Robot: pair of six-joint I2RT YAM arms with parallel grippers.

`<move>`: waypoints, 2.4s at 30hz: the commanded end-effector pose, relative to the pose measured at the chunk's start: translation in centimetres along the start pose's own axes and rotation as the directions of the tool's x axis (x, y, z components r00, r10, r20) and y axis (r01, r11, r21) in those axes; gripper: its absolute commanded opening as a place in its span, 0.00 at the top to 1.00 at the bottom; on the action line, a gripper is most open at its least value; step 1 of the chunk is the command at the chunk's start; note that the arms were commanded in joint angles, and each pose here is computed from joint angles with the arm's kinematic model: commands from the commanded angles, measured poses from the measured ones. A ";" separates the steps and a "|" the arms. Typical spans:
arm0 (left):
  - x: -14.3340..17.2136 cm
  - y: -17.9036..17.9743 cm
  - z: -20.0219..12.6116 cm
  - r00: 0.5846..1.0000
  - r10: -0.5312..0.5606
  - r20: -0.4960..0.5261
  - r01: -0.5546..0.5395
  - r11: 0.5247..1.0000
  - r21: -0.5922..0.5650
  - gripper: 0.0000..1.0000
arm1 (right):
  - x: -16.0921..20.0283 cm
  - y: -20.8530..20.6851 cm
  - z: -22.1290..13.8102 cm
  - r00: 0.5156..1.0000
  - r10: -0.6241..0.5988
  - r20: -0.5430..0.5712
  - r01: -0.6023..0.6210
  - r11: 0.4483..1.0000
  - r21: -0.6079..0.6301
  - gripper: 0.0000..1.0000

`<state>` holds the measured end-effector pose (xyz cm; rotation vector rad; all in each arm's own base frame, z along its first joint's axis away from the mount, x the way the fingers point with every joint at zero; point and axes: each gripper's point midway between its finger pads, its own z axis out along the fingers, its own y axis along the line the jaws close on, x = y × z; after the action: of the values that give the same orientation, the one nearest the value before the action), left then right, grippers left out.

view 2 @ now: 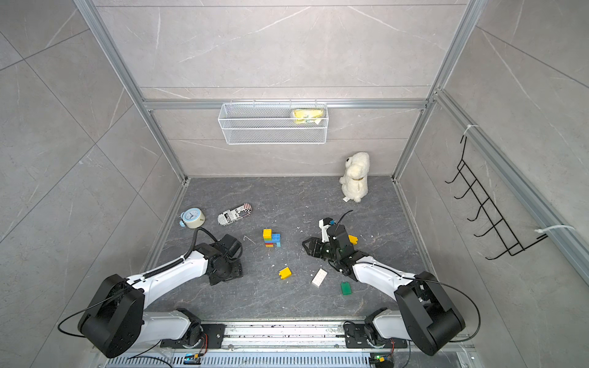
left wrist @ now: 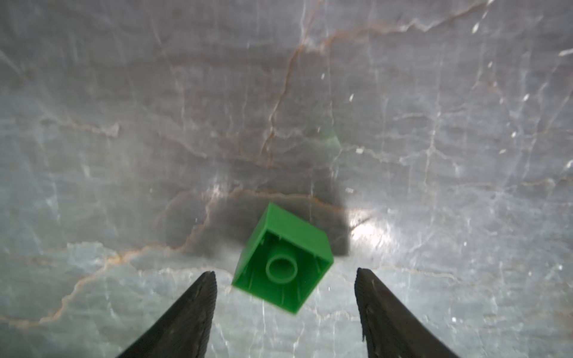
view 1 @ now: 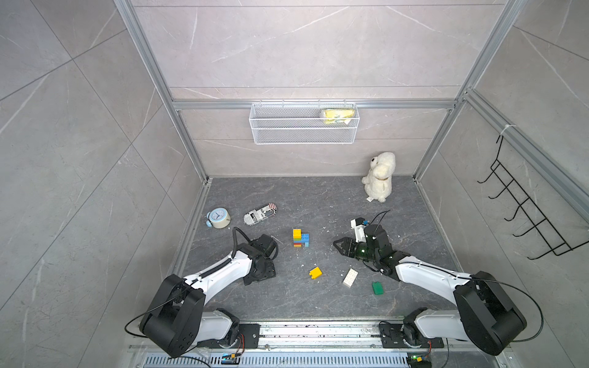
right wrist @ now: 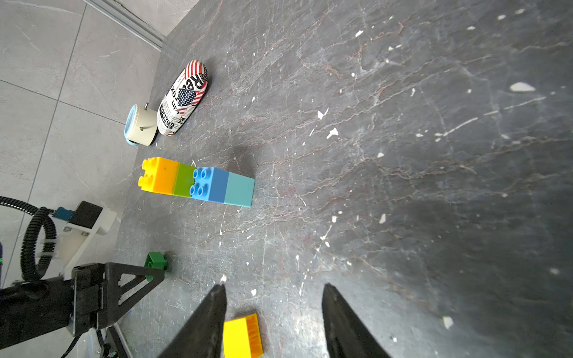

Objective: Assemble the letter h with lego
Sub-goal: Adjust the lego brick at the center of the board.

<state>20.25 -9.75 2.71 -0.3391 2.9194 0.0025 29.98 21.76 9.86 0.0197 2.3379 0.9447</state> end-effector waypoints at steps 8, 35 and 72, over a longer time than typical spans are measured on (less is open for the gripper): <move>-1.2 0.0 0.3 0.997 0.056 0.051 -0.055 0.998 -0.016 0.34 | 0.0 0.7 -0.1 1.000 -0.010 0.009 0.010 0.999 -0.032 0.48; 0.3 -12.4 -5.3 0.862 0.379 0.338 -0.468 0.850 0.242 0.79 | 2.0 5.3 0.1 0.981 -0.044 -0.192 0.009 0.984 -0.180 0.53; 2.8 -19.6 -11.5 0.538 0.530 0.655 -0.827 0.480 0.291 0.89 | 5.2 11.9 -1.0 0.919 -0.197 -0.341 0.055 0.922 -0.383 0.56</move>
<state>20.82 -28.24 12.32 0.8188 2.2194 -0.4973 21.64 30.75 12.51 -0.5044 2.5442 1.3695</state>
